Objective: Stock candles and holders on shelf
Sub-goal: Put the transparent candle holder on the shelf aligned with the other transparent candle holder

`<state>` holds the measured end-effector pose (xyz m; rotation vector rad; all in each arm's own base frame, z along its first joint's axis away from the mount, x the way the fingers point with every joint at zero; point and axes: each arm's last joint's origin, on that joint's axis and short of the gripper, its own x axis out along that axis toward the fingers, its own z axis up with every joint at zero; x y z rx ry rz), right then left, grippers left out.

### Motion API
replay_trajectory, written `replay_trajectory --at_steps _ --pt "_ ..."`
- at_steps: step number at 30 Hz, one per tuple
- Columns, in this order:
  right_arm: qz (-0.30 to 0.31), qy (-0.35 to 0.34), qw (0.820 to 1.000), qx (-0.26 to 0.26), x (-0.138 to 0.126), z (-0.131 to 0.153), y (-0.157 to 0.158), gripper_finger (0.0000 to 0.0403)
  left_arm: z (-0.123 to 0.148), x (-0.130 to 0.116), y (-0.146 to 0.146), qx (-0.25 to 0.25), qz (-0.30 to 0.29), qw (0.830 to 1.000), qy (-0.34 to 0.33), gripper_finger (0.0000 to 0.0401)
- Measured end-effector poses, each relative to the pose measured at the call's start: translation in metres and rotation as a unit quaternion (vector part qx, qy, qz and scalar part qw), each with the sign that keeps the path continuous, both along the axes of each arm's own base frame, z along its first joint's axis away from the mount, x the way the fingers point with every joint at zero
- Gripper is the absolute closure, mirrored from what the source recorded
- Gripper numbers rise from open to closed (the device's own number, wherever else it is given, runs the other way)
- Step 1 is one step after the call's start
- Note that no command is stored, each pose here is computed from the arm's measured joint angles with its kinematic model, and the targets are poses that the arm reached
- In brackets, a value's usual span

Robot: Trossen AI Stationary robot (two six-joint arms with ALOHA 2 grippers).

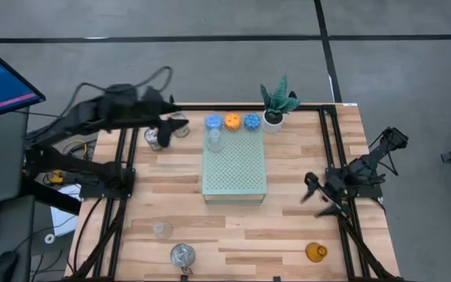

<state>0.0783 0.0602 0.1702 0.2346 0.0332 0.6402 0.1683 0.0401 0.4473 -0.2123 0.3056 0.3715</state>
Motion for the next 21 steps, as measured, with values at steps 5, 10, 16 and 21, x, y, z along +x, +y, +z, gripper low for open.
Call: replay_trajectory --at_steps 5,10,16,21 --pt "0.052 0.016 0.998 -0.018 -0.003 -0.004 0.004 0.0111 0.014 -0.034 -0.006 0.009 0.015 0.999 -0.051 0.0132" --pt "0.039 0.017 0.999 -0.019 -0.002 -0.005 0.003 0.0111 0.02 -0.053 -0.01 0.006 0.033 0.996 -0.082 0.0132" --pt "-0.101 -0.002 0.995 0.001 0.003 0.001 -0.005 0.0111 0.021 -0.058 -0.011 0.006 0.035 0.996 -0.087 0.0132" --pt "-0.198 -0.038 0.978 0.045 0.005 0.011 -0.013 0.0111 0.017 -0.058 -0.011 0.013 0.033 0.997 -0.065 0.0132"
